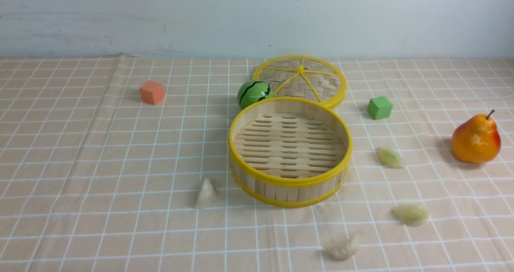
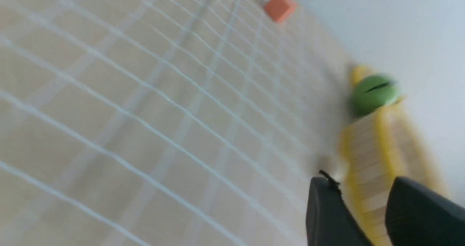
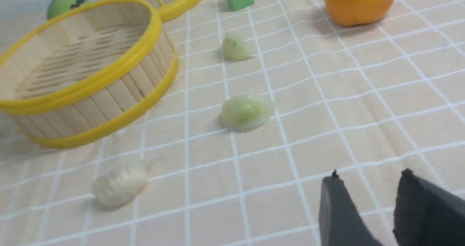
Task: Put the dumplings into the steamer on the table with the brown tablecloth.
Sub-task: 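Reach for and grasp a dumpling on the table with the left gripper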
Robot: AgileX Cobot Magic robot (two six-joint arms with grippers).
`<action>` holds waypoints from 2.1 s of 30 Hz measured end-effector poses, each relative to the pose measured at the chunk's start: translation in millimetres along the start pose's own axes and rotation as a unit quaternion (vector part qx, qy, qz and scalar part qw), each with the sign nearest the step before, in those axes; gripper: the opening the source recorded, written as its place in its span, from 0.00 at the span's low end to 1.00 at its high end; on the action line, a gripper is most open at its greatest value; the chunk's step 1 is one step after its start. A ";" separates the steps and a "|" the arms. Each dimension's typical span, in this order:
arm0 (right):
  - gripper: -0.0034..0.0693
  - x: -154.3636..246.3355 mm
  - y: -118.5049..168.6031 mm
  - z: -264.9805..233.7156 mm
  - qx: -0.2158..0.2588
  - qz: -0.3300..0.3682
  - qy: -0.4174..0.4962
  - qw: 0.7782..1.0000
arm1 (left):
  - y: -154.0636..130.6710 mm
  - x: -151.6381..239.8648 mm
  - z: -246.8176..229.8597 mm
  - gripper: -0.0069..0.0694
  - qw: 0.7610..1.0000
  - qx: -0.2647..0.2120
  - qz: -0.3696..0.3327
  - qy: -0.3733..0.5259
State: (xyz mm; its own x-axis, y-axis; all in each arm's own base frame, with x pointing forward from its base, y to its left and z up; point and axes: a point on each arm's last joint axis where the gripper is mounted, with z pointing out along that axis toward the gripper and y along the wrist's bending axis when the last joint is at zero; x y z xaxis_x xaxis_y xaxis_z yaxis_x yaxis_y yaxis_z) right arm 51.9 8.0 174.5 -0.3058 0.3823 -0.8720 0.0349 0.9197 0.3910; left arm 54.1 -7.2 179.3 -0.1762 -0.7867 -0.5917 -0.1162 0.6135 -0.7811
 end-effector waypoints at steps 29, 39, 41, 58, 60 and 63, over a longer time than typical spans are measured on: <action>0.05 -82.9 54.5 -9.4 -0.097 0.033 0.023 0.994 | -136.8 -80.0 -22.9 0.10 0.970 0.069 0.214 0.089; 0.02 -140.6 90.6 55.1 -0.073 -0.150 0.373 0.913 | -168.9 -106.9 55.9 0.07 0.868 -0.104 0.366 0.318; 0.03 -134.3 106.4 67.0 -0.104 -0.194 0.426 0.877 | -177.1 -94.2 85.6 0.07 0.827 -0.132 0.404 0.368; 0.05 -108.2 132.4 64.3 -0.148 -0.298 0.494 0.803 | -180.8 43.1 278.4 0.69 0.714 -0.181 0.451 0.505; 0.05 -108.0 132.1 63.9 -0.148 -0.297 0.497 0.802 | -174.2 52.6 293.1 0.74 0.711 -0.181 0.461 0.500; 0.06 -107.9 132.0 63.7 -0.143 -0.290 0.499 0.804 | -164.8 63.4 308.0 0.76 0.709 -0.184 0.471 0.492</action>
State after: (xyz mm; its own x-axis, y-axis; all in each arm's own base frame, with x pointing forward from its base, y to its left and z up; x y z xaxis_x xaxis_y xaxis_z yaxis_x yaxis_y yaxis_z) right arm 150.1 93.8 301.4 -0.8078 -0.4971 -0.3168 -0.5658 0.8047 0.1800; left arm 363.2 -179.4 209.1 -0.9206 0.3012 -0.2485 0.2904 0.9536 0.0796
